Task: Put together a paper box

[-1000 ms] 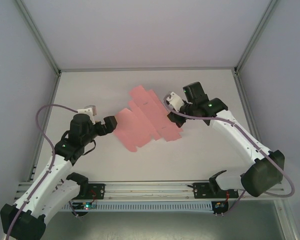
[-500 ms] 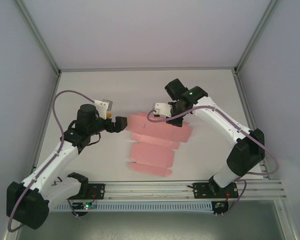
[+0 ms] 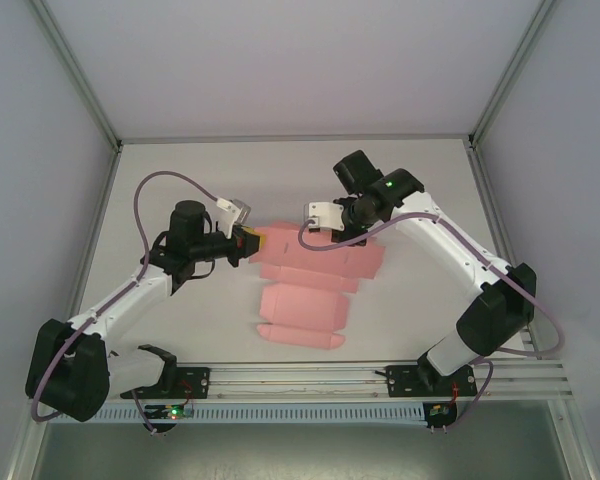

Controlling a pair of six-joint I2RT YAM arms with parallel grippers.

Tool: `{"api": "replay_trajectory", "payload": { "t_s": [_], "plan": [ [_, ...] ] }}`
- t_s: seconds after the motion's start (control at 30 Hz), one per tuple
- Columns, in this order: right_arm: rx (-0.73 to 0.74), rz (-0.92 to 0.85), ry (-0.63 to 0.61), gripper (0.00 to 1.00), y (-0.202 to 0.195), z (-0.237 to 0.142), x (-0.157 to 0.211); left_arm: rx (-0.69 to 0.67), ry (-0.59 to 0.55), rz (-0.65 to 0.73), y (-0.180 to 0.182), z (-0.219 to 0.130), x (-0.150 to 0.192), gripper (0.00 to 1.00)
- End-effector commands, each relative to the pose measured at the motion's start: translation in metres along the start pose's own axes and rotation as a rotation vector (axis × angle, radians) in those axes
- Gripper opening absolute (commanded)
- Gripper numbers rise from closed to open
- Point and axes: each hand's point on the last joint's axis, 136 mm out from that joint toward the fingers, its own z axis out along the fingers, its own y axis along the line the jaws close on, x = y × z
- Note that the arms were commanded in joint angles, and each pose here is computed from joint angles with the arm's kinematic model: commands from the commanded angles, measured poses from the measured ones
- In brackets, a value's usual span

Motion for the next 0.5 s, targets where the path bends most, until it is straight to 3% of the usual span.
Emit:
{"api": "replay_trajectory", "payload": {
  "t_s": [0.0, 0.13, 0.23, 0.3, 0.37, 0.47],
  "plan": [
    [-0.04, -0.052, -0.016, 0.28, 0.013, 0.003, -0.006, 0.056, -0.041, 0.102, -0.011, -0.001, -0.008, 0.0],
    [-0.07, -0.064, 0.008, 0.33, 0.02, 0.016, -0.002, 0.088, -0.055, 0.141, -0.019, -0.003, -0.007, 0.0],
    [-0.08, -0.052, 0.01, 0.31, 0.02, 0.02, -0.003, 0.056, -0.053, 0.141, -0.015, -0.004, -0.008, 0.0],
    [-0.057, -0.053, 0.013, 0.2, 0.015, 0.021, -0.004, 0.03, -0.047, 0.131, -0.011, -0.004, -0.007, 0.0],
    [-0.006, -0.05, 0.015, 0.01, 0.006, 0.022, -0.005, -0.014, -0.044, 0.108, -0.002, -0.002, -0.008, 0.0],
    [0.153, -0.047, 0.035, 0.0, -0.02, 0.023, -0.004, -0.119, -0.053, 0.044, 0.019, -0.001, -0.011, 0.0]
  ]
}}
